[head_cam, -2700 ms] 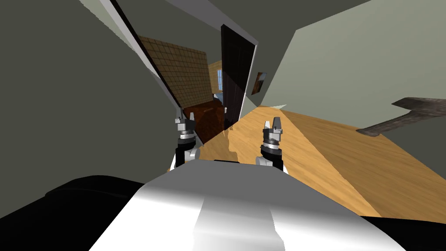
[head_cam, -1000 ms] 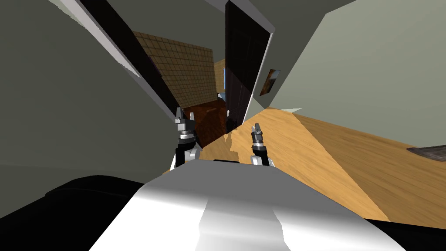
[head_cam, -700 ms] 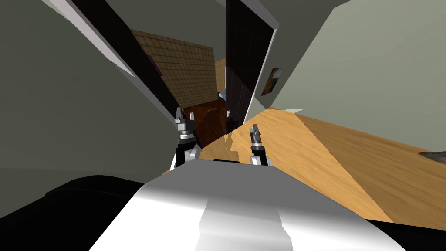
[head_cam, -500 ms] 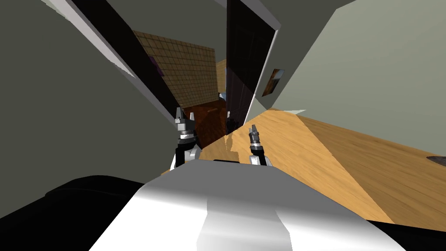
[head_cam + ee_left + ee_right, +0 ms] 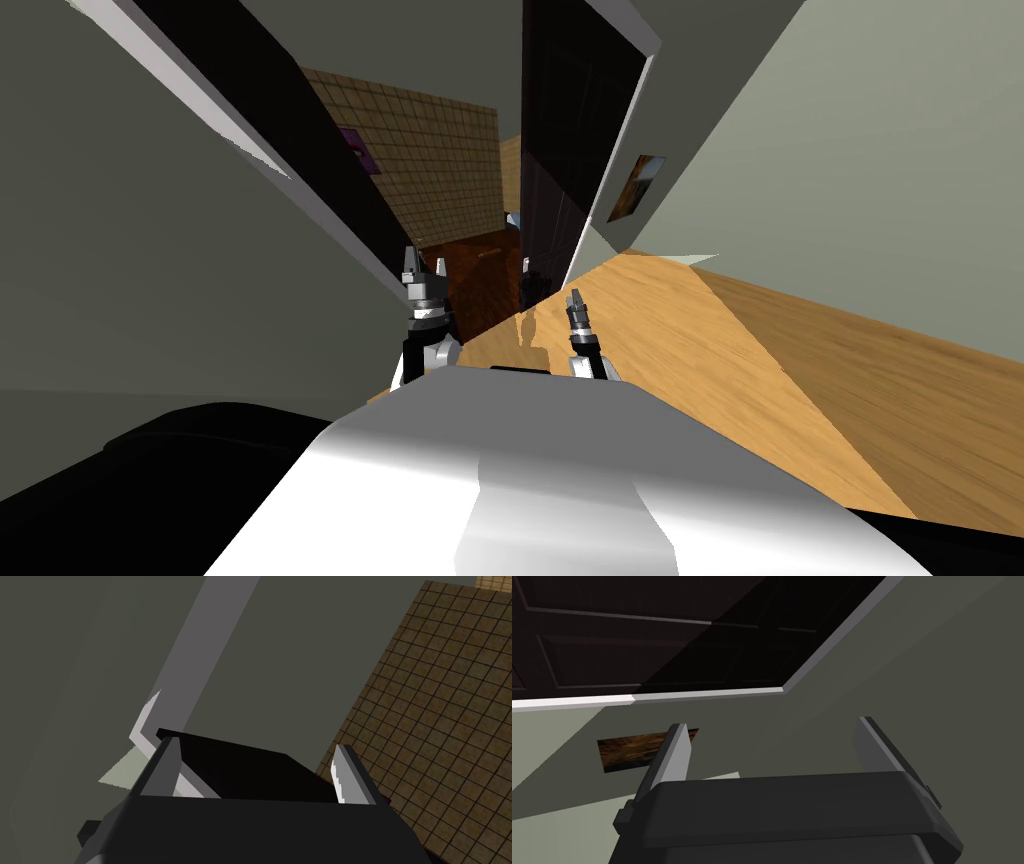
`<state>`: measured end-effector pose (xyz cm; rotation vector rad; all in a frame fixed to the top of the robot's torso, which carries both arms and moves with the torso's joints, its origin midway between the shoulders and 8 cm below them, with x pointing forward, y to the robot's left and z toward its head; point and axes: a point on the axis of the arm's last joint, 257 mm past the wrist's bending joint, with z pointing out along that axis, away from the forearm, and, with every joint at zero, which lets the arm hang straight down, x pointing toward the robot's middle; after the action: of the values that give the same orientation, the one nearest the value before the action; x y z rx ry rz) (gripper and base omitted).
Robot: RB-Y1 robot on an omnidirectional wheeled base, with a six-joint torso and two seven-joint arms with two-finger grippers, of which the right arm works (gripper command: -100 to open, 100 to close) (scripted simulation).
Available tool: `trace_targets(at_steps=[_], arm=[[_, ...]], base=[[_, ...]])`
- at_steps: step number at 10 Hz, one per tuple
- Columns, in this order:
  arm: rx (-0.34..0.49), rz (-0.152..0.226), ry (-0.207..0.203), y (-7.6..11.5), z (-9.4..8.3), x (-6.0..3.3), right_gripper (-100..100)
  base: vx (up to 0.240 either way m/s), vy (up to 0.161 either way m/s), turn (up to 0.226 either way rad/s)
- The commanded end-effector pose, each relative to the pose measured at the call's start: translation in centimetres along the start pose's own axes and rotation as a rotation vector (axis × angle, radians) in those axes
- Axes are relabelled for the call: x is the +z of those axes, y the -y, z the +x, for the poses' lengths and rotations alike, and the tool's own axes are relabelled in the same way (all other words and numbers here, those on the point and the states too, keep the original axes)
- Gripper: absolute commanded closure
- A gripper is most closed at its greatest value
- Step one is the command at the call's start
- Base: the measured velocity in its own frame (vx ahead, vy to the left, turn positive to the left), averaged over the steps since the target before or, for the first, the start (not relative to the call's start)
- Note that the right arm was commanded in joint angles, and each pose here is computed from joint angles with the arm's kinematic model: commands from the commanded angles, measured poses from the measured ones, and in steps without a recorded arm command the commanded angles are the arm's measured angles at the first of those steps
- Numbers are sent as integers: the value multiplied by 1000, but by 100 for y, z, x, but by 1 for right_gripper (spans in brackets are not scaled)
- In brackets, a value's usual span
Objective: Push the door open
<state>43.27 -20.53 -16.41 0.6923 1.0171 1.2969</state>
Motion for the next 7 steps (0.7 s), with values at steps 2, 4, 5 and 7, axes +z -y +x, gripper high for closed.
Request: trace_targets(at_steps=[2, 4, 5, 7], arm=[[12, 21, -18, 147, 74, -14, -100], [21, 38, -31, 256, 136, -22, -100], [26, 46, -38, 310, 167, -28, -100], [35, 64, -51, 416, 228, -40, -100]], base=[[84, -37, 59], [100, -46, 53], [103, -36, 54], [93, -43, 56]])
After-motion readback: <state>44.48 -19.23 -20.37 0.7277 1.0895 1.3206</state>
